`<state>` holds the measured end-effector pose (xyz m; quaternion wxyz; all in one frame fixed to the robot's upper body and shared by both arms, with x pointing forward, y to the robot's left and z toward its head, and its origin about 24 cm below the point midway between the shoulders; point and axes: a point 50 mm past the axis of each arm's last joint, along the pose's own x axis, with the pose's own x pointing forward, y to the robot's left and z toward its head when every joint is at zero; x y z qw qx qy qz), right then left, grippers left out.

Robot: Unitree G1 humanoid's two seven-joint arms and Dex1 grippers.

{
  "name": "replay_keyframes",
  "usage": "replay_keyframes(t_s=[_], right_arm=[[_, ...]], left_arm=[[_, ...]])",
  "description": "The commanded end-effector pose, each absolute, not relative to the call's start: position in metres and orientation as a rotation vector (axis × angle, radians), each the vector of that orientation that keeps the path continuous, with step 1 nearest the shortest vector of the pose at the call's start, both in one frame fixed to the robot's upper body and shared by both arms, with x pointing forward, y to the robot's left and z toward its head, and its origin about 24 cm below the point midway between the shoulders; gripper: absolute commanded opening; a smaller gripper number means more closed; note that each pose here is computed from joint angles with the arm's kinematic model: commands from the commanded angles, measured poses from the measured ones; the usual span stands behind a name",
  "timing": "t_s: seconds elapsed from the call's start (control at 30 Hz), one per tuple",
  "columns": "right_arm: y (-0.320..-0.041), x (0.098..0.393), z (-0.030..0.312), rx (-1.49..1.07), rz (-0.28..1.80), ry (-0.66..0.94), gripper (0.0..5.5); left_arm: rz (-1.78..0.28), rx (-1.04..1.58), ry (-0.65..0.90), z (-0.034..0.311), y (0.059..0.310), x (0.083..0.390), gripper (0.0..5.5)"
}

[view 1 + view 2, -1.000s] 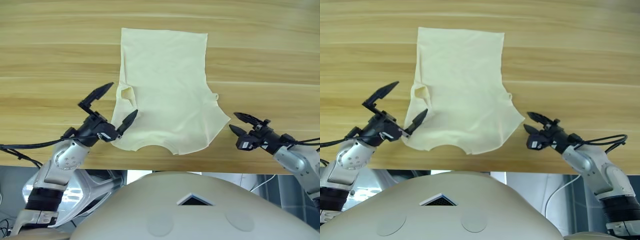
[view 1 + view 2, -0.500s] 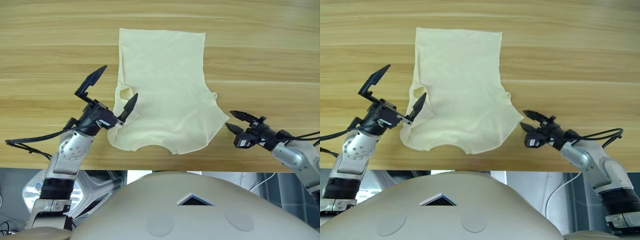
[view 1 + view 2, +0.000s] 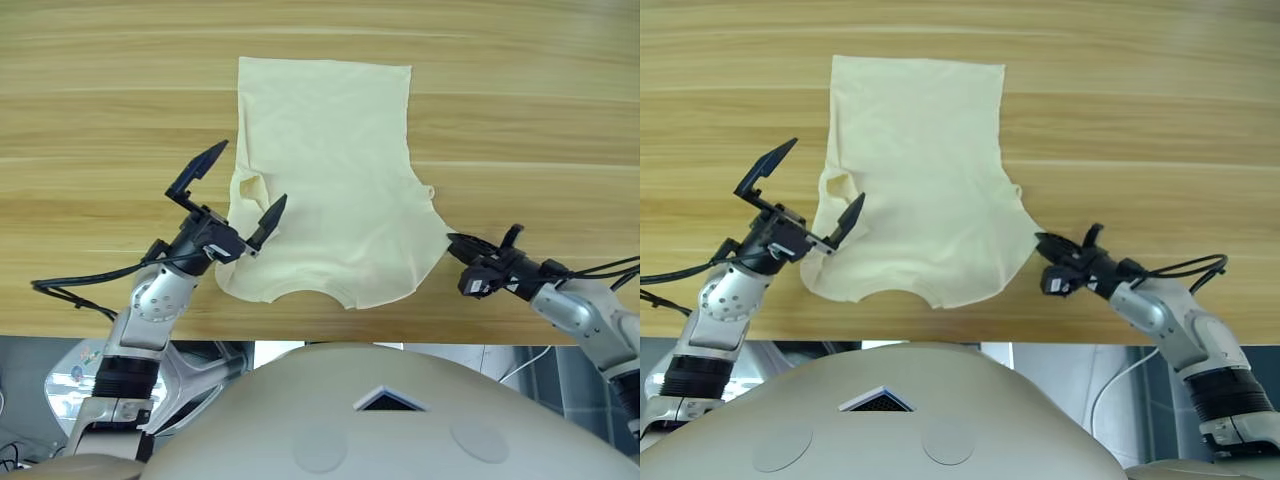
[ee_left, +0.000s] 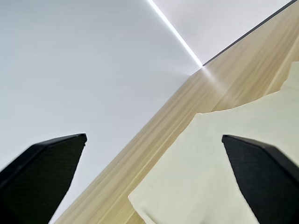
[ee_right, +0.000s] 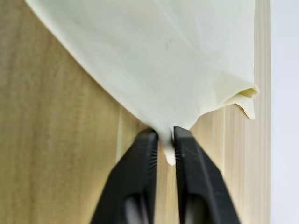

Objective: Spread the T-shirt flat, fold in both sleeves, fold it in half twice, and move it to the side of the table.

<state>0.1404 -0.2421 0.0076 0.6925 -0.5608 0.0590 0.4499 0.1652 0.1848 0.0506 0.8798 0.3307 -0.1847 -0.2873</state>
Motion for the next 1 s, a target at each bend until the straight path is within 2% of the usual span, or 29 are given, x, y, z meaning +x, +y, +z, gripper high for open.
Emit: replay_keyframes(t_s=[0.03,0.33,0.53,1.0], right_arm=[[-0.241,0.123,-0.02,-1.241,1.131,0.274,0.02],[-0.243,0.13,-0.021,-1.223,1.1,0.251,0.02],[-0.237,0.139,-0.011,-1.09,0.965,0.134,0.02],[-0.223,0.15,0.007,-0.857,0.878,-0.05,0.02]], left_arm=[[-0.619,0.692,-0.382,0.049,0.183,0.166,5.4],[-0.615,0.679,-0.377,0.046,0.183,0.164,5.4],[-0.589,0.657,-0.368,0.042,0.186,0.167,5.4],[-0.558,0.642,-0.331,0.033,0.195,0.162,5.4]])
